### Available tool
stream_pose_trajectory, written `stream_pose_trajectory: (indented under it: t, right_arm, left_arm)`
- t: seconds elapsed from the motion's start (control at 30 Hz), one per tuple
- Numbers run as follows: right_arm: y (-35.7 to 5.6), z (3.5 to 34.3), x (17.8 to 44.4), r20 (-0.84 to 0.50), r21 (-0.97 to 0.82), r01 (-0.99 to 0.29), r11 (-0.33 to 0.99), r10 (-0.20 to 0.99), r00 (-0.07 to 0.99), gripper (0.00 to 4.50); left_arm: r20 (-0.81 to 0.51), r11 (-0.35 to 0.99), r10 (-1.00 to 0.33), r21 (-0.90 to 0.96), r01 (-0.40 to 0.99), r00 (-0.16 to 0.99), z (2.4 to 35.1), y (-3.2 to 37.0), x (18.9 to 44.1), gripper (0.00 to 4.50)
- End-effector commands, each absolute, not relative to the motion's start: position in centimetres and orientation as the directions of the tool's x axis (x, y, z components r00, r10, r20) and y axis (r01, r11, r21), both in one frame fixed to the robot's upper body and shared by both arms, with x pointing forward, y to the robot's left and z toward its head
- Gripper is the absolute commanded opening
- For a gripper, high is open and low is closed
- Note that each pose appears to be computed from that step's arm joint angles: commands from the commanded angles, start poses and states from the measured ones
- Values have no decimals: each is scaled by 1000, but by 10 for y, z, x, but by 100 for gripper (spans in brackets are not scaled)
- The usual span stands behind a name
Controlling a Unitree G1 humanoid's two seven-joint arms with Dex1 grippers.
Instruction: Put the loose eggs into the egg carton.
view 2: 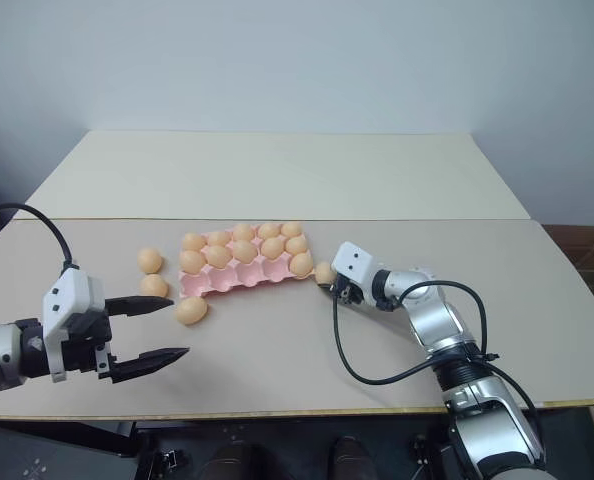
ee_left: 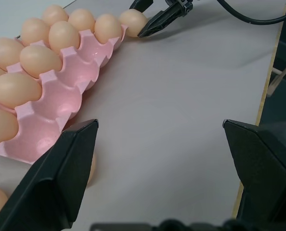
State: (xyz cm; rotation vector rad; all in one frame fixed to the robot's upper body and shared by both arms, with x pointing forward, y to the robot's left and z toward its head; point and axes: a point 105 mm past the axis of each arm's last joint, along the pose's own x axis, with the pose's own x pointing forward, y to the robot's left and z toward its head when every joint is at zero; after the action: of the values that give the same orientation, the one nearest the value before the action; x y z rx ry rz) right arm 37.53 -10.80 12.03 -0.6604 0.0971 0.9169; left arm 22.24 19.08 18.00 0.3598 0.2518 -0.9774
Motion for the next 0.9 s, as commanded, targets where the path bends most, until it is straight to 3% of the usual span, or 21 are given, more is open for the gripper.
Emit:
stream_pose_trajectory:
  t: [0.03,0.23,0.47,0.7,0.9]
  right_arm:
    - [-123,138,372,-320,-581,-695,423,667,673,203]
    - [-129,172,372,-254,-691,-590,418,624,739,203]
    - [-74,216,354,-133,-686,-630,364,789,600,203]
    - [-30,206,350,-161,-668,-693,270,857,489,203]
    - [-22,187,354,-209,-673,-706,221,858,468,203]
  left_arm:
    - [-341,500,-762,229,835,550,188,190,221,450]
    - [-345,504,-757,231,832,554,187,193,223,450]
    - [-361,539,-724,235,809,587,187,209,227,450]
    - [-378,564,-697,237,791,610,184,219,227,450]
    - [-386,583,-678,236,777,626,181,222,223,450]
